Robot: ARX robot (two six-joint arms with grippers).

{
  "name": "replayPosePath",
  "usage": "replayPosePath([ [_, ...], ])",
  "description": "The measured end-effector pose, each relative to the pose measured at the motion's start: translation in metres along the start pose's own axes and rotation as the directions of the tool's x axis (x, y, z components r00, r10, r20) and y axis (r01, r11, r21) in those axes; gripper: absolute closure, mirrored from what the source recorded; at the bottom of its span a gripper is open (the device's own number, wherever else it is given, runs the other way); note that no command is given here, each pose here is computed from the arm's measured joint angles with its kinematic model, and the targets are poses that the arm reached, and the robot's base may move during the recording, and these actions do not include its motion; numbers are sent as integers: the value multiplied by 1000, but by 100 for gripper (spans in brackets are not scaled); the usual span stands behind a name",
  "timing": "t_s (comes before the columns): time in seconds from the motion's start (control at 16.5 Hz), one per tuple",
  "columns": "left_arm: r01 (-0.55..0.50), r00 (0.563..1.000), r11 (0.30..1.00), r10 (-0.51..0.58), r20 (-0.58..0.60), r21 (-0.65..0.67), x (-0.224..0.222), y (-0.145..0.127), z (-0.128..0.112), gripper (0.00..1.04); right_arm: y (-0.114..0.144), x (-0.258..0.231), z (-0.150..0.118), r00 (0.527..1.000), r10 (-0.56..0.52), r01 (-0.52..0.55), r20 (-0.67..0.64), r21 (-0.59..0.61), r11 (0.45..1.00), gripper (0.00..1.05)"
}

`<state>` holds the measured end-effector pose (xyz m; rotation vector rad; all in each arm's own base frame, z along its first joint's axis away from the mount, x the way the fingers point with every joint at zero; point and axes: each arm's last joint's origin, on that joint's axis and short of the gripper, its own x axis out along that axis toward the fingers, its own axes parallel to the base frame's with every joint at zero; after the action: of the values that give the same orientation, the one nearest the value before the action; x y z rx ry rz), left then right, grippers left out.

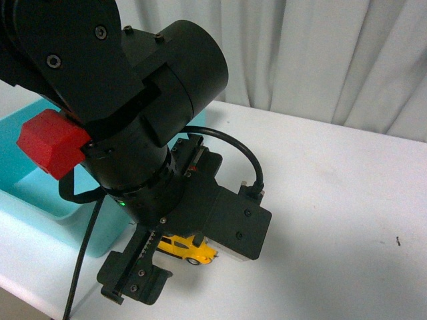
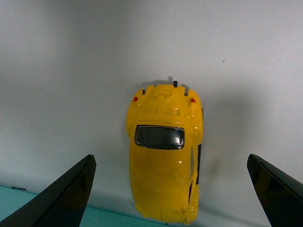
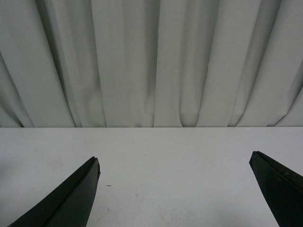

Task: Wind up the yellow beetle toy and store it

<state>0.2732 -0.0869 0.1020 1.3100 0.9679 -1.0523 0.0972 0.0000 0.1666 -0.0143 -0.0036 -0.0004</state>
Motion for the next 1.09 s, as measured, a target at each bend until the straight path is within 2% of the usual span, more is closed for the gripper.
replayPosePath([
  [0.24, 6, 998, 1000, -6, -56, -11, 14, 2, -4, 9, 0, 0, 0, 1000, 0, 0, 0, 0, 1000, 7],
  [0.36, -3, 997, 1000, 1, -82, -20, 20, 4, -7, 20, 0, 0, 0, 1000, 0, 0, 0, 0, 1000, 7],
  [0.61, -23, 993, 998, 16, -120, -52, 21, 6, -7, 58, 0, 0, 0, 1000, 0, 0, 0, 0, 1000, 7],
  [0.67, -21, 993, 998, 15, -119, -54, 21, 7, -7, 63, 0, 0, 0, 1000, 0, 0, 0, 0, 1000, 7],
  [0.91, 23, 997, 993, -31, -66, -114, 13, 4, -6, 65, 0, 0, 0, 1000, 0, 0, 0, 0, 1000, 7],
  [1.09, 64, 995, 973, -46, 84, -221, -17, 12, 0, 65, 0, 0, 0, 1000, 0, 0, 0, 0, 1000, 7],
])
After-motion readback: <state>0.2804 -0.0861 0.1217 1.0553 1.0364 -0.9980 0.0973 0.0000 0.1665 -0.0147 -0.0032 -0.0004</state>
